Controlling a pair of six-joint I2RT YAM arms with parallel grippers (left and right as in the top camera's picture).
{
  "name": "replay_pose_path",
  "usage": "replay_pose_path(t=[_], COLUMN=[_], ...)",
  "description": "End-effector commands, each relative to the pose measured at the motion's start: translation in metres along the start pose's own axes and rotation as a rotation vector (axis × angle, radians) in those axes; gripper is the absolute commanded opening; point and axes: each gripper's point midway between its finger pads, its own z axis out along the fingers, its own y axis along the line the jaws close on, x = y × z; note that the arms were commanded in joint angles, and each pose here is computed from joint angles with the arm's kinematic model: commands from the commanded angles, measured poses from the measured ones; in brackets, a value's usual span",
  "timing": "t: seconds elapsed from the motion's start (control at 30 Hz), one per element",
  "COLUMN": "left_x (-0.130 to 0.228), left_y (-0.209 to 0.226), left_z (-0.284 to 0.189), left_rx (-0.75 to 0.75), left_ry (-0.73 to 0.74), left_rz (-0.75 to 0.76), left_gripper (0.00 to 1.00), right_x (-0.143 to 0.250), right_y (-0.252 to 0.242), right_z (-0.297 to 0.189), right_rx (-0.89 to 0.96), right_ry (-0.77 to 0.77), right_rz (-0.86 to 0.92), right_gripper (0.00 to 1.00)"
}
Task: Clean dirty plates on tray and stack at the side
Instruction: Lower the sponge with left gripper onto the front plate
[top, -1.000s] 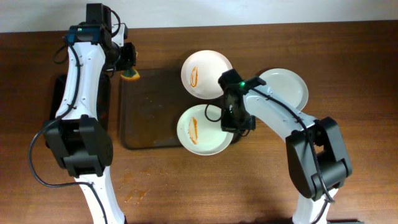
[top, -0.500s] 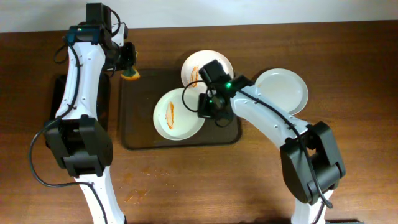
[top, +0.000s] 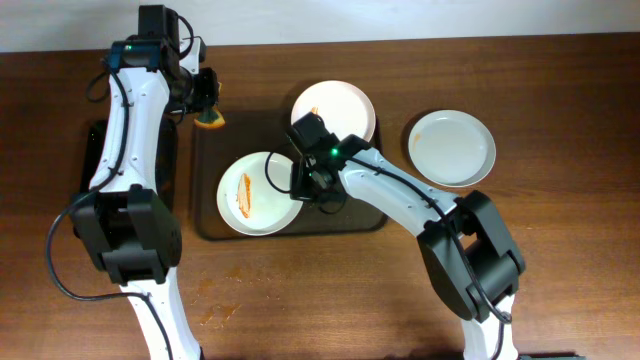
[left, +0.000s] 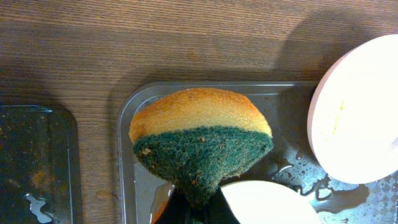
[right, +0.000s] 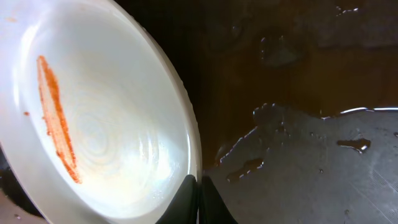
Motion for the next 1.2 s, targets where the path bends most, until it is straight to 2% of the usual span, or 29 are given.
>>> replay_pose_path(t=[0.0,0.17,0.2,0.23,0.33,0.53,0.63,0.83,1.0,1.17], left_x=[0.001,0.001,0.001,0.001,0.001,0.001,0.001,0.003,0.013,0.045], left_y=[0.002,0.002,0.002,0.002,0.002,0.002,0.002,0.002,0.003,0.008], left_z=[0.001,0.001,0.001,0.001,0.001,0.001,0.001,0.001,0.003,0.022], left_rx=[-0.004,-0.004,-0.004,-0.004,-0.004,-0.004,-0.004,-0.004,-0.007,-0.012], left_ry=[0.002,0.002,0.002,0.002,0.002,0.002,0.002,0.010,0.049,0.160], left_rz=[0.017,0.017,0.017,0.016,0.017,0.016,0.017,0.016,0.009,-0.011], left_gripper=[0.01,0.01,0.01,0.01,0.01,0.01,0.01,0.01,0.01,0.01], right_x=[-0.001,0.000,0.000,-0.002,-0.003,-0.009,-0.015,-0.026,-0.050,-0.053], right_y=[0.006,0.005,0.007,0.008,0.008,0.006,0.010,0.015,0.016,0.017], right_z=[0.006,0.008,0.007,0.006,0.008,0.020,0.029,0.033,0.038,0.049], right_rx=[0.005,0.014,0.001,-0.002,0.000,-0.022,-0.008,-0.011,-0.003,-0.014], right_ry=[0.021,0.035,0.040,0.036,0.031,0.065,0.100,0.068,-0.042,-0.051], right_rz=[0.003,-0.002,-0.015,-0.018,-0.022,-0.017,-0.030,-0.022,0.039,0.060], right_gripper=[0.04,0.05,0.24,0.33,0.45,0.47,0.44,0.04,0.04,0.04])
